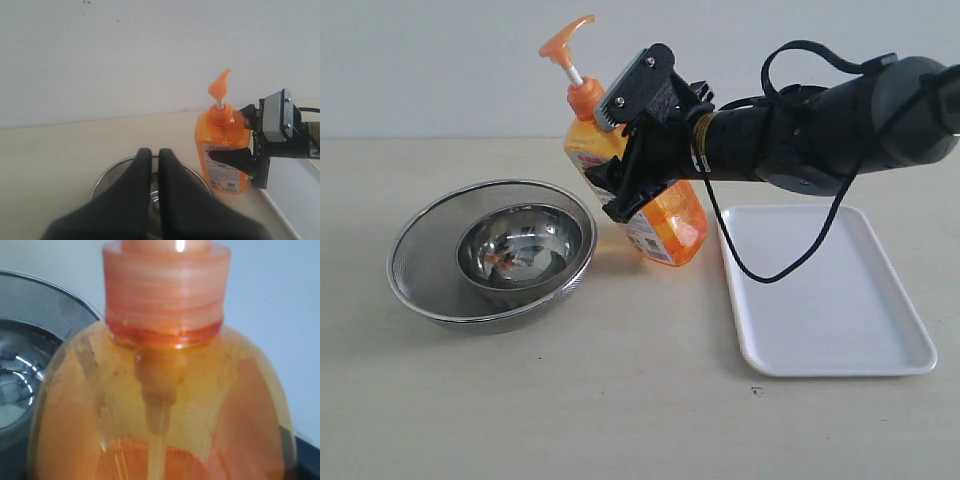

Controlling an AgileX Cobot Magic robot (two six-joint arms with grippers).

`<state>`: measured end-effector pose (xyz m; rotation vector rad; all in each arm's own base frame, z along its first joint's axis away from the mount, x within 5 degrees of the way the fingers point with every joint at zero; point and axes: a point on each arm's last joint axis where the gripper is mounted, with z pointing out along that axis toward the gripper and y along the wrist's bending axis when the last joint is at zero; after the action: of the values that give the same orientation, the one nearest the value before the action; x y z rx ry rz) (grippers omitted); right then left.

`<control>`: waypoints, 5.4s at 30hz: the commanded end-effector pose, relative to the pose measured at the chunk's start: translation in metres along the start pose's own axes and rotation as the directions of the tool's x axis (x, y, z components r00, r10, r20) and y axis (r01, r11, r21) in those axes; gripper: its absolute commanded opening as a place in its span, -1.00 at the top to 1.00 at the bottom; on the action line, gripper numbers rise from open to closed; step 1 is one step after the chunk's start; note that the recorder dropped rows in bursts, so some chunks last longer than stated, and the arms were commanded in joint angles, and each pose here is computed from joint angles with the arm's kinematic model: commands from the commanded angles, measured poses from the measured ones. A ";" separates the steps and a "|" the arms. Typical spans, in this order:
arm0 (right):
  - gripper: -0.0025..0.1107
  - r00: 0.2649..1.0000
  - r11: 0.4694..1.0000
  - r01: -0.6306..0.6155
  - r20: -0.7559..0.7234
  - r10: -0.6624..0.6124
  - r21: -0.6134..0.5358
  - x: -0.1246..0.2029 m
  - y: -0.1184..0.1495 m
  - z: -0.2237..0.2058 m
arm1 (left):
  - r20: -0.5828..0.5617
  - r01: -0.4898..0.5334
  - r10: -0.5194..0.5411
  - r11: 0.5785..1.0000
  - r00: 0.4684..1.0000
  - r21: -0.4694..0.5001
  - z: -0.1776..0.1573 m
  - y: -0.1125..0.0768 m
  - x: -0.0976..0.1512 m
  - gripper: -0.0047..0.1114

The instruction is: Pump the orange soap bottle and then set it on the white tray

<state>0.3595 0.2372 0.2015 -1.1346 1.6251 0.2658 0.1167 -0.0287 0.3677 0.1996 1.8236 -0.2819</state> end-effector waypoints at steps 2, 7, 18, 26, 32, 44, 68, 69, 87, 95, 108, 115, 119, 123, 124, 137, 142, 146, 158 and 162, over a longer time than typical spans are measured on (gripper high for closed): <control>0.96 1.000 1.000 0.011 -0.008 -0.011 0.005 -0.003 0.000 -0.001 | -0.052 0.007 -0.006 1.000 0.999 0.018 0.010 0.001 0.002 0.84; 0.96 1.000 1.000 0.011 -0.001 -0.011 -0.010 -0.006 0.007 0.001 | -0.077 -0.038 0.044 0.996 0.996 0.085 0.028 0.000 0.000 0.84; 0.96 1.000 1.000 0.012 -0.006 -0.012 -0.013 -0.007 0.009 0.001 | -0.131 -0.156 0.187 0.964 0.974 0.216 0.069 -0.001 -0.043 0.84; 0.96 1.000 1.000 0.019 -0.009 -0.019 -0.016 -0.007 0.009 0.001 | -0.185 -0.216 0.290 0.916 0.939 0.337 0.107 0.001 -0.061 0.84; 0.96 0.999 0.999 0.031 -0.009 -0.031 -0.020 -0.007 0.009 0.001 | -0.204 -0.252 0.341 0.896 0.918 0.367 0.141 0.009 -0.067 0.84; 0.96 0.999 0.999 0.030 -0.009 -0.030 -0.020 -0.007 0.009 0.001 | -0.197 -0.211 0.362 0.820 0.911 0.532 0.218 0.016 -0.060 0.84; 0.96 0.999 0.999 0.041 -0.016 -0.042 -0.023 -0.006 0.010 0.001 | -0.047 -0.157 0.304 0.611 0.951 0.776 0.275 -0.026 -0.061 0.84; 0.96 0.999 0.999 0.041 -0.016 -0.042 -0.023 -0.006 0.010 0.001 | -0.047 -0.157 0.306 0.607 0.951 0.779 0.277 -0.028 -0.060 0.84; 0.96 0.999 0.999 0.041 -0.016 -0.042 -0.023 -0.006 0.010 0.001 | -0.112 -0.132 0.297 0.692 0.948 0.710 0.305 -0.020 -0.043 0.84; 0.96 0.999 0.999 0.043 -0.015 -0.044 -0.023 -0.006 0.010 0.001 | -0.168 -0.137 0.334 0.722 0.927 0.678 0.307 -0.015 -0.037 0.84; 0.96 0.999 0.999 0.043 -0.015 -0.044 -0.023 -0.006 0.010 0.001 | -0.271 -0.126 0.370 0.765 0.888 0.631 0.307 -0.007 -0.029 0.84; 0.96 0.998 0.999 0.046 -0.029 -0.046 -0.019 -0.005 0.009 0.001 | -0.269 -0.144 0.387 0.766 0.882 0.627 0.305 -0.007 -0.031 0.84; 0.96 0.998 0.999 0.046 -0.029 -0.046 -0.019 -0.005 0.009 0.001 | -0.252 -0.159 0.386 0.769 0.887 0.619 0.296 -0.008 -0.041 0.84; 0.96 0.998 0.999 0.046 -0.029 -0.046 -0.019 -0.005 0.009 0.001 | -0.323 -0.141 0.400 0.787 0.858 0.600 0.294 -0.005 -0.036 0.84; 0.96 0.998 0.999 0.046 -0.029 -0.046 -0.019 -0.005 0.009 0.001 | -0.334 -0.142 0.404 0.791 0.851 0.595 0.294 -0.004 -0.035 0.84; 0.96 0.998 0.999 0.050 -0.029 -0.050 -0.019 -0.005 0.009 0.001 | -0.364 -0.143 0.432 0.783 0.825 0.605 0.284 -0.004 -0.038 0.84; 0.96 0.998 0.999 0.050 -0.035 -0.050 -0.017 -0.004 0.009 0.001 | -0.387 -0.202 0.470 0.803 0.793 0.561 0.277 0.002 -0.042 0.84; 0.96 0.996 0.998 0.070 -0.056 -0.070 -0.010 -0.003 0.008 0.001 | -0.408 -0.244 0.486 0.821 0.773 0.516 0.266 0.006 -0.050 0.84; 0.96 0.996 0.996 0.090 -0.012 -0.090 0.009 -0.011 0.002 0.009 | -0.363 -0.276 0.484 0.825 0.797 0.493 0.238 0.001 -0.074 0.84; 0.96 0.996 0.996 0.085 0.033 -0.085 0.002 -0.015 0.003 0.012 | -0.357 -0.285 0.488 0.824 0.797 0.490 0.236 0.001 -0.076 0.84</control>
<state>0.3630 0.2506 0.2029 -1.2004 1.5871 0.2034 0.3588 -0.0968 0.3762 1.0292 2.1274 -0.3387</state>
